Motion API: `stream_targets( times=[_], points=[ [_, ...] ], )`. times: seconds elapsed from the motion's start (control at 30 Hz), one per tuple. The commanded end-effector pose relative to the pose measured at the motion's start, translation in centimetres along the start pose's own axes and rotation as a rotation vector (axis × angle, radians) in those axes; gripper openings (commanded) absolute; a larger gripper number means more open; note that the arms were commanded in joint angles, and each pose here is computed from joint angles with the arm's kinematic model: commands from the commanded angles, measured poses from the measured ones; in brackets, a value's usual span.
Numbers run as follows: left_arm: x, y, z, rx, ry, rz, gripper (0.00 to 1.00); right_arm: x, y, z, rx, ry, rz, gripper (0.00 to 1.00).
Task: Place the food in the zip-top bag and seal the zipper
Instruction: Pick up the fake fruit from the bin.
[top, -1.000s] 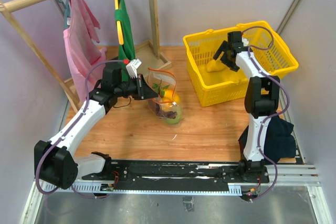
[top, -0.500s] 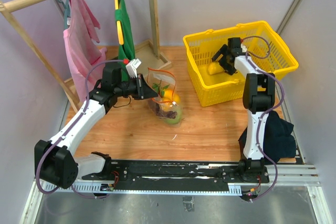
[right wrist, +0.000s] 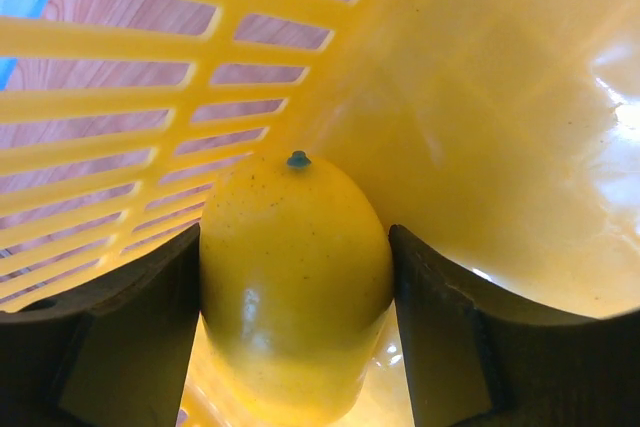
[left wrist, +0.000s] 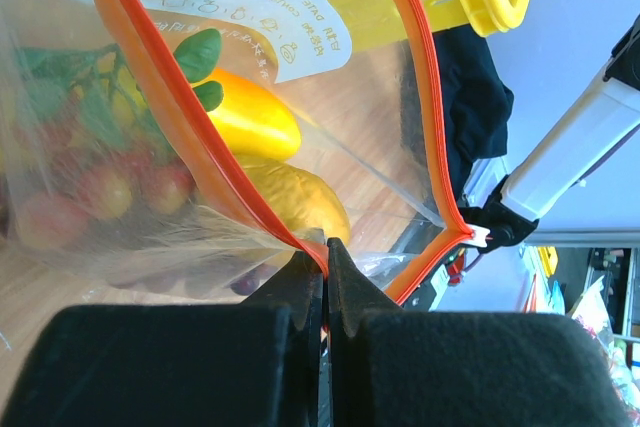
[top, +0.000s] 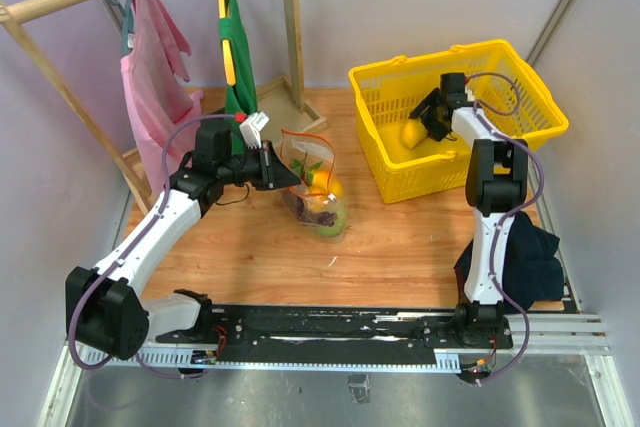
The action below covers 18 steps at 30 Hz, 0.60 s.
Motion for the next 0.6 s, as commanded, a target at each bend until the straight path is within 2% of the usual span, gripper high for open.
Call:
stream_targets(
  times=[0.0,0.3,0.57],
  points=[
    [-0.5,0.5,-0.3,-0.022,-0.026,0.019,0.0,-2.1,-1.4,-0.2,0.057,-0.038,0.0,0.5],
    [-0.8,0.5,-0.6,-0.032,-0.03,0.028,0.0,-0.3,1.5,-5.1,-0.024,0.023,-0.085,0.17],
    [-0.6,0.8,-0.9,-0.05,-0.027,0.029,0.0,0.8,4.4,-11.2,-0.14,0.046,-0.183,0.01]
  ],
)
Point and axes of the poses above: each gripper's point midway between its finger pads, its own z axis out along the fingers, its own x axis along the line the jaws close on, y = z × x, the point moved 1 cm from there along -z, back along the fingers, and after that the axes turned 9 degrees about -z, right-handed, at the moved point
